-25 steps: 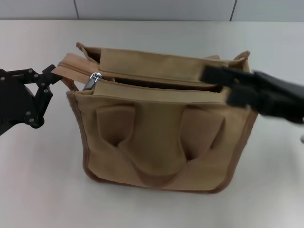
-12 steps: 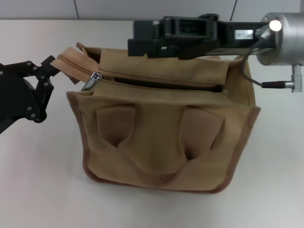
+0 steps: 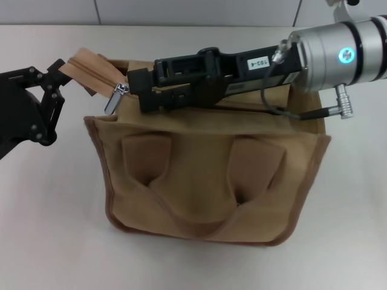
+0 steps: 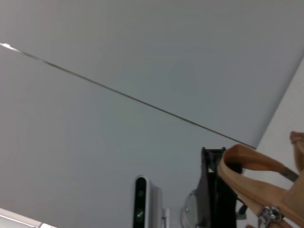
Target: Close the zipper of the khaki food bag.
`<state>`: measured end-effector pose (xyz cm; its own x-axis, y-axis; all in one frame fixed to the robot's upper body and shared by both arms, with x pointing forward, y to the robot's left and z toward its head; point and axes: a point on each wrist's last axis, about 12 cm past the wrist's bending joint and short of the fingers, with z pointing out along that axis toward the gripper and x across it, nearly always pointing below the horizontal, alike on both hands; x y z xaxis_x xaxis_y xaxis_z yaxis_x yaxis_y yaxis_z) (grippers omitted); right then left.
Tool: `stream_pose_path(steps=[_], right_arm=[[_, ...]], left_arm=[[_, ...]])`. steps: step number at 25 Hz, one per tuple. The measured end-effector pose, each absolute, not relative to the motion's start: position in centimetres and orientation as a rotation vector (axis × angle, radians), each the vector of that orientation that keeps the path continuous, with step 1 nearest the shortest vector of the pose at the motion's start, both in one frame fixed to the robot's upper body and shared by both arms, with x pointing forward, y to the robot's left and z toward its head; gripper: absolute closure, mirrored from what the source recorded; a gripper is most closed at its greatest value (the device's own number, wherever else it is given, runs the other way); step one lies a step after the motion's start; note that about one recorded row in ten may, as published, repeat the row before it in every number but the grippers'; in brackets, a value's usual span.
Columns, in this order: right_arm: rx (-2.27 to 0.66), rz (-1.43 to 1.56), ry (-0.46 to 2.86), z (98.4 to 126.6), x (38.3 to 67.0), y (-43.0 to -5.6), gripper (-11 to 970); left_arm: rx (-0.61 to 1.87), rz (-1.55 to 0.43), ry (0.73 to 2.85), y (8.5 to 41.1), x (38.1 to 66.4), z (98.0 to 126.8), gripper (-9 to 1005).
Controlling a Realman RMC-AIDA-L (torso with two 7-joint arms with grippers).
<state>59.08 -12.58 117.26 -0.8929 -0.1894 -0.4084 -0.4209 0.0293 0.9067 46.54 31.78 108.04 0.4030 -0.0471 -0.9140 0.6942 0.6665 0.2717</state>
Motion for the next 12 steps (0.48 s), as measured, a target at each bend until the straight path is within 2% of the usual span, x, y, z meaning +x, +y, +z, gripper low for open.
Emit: stream_pose_path(steps=[12], right_arm=[[-0.649, 1.896, 2.173, 117.0, 59.6, -11.3, 176]], left_arm=[[0.710, -0.554, 1.044, 31.1, 46.8, 108.1, 998]])
